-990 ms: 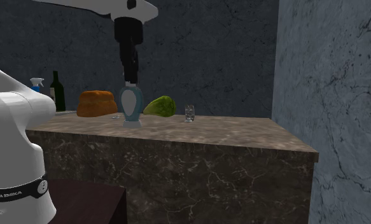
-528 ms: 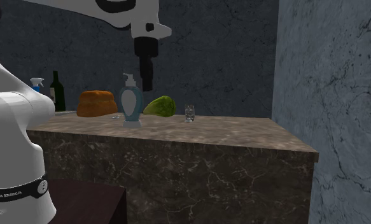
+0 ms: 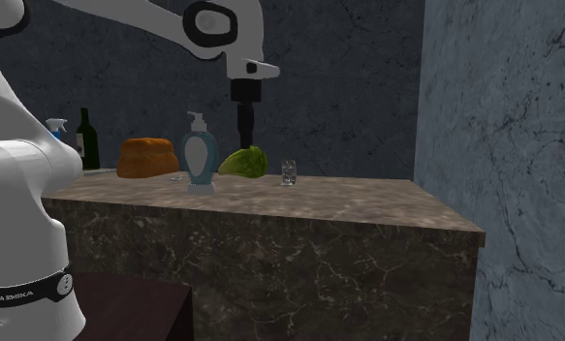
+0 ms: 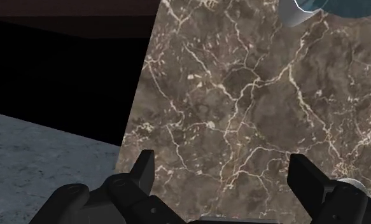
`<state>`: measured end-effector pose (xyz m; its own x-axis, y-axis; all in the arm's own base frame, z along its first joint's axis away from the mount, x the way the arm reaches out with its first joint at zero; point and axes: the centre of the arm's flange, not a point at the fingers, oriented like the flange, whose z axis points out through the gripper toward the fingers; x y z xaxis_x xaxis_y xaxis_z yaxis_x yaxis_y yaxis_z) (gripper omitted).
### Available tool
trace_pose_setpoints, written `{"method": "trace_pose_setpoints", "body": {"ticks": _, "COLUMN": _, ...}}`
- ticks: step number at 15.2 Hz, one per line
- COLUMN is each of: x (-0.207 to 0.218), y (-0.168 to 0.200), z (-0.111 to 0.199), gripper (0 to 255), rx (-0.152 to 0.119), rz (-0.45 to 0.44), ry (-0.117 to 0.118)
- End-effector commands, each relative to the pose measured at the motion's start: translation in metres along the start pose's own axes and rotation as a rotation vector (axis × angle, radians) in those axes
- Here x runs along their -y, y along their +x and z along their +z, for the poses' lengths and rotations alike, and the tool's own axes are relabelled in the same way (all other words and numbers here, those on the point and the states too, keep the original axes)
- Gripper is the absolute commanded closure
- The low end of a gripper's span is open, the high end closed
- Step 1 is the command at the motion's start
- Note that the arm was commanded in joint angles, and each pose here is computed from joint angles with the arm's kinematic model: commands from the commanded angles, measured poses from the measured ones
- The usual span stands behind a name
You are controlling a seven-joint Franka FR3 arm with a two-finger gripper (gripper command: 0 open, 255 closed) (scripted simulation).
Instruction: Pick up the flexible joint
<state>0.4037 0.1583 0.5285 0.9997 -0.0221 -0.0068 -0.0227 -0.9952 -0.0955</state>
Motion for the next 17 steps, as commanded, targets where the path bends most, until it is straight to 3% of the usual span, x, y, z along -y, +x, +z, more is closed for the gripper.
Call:
{"method": "trace_pose_setpoints", "body": {"ticks": 1, "x": 0.023, "y": 0.014, "z": 0.01, "gripper": 0, "rx": 0.003, "rz": 0.018, "ry": 0.018}}
{"method": "trace_pose_setpoints", "body": {"ticks": 17, "x": 0.182, "y": 0.117, "z": 0.057, "gripper": 0, "rx": 0.027, "rz": 0.145, "ry": 0.149}}
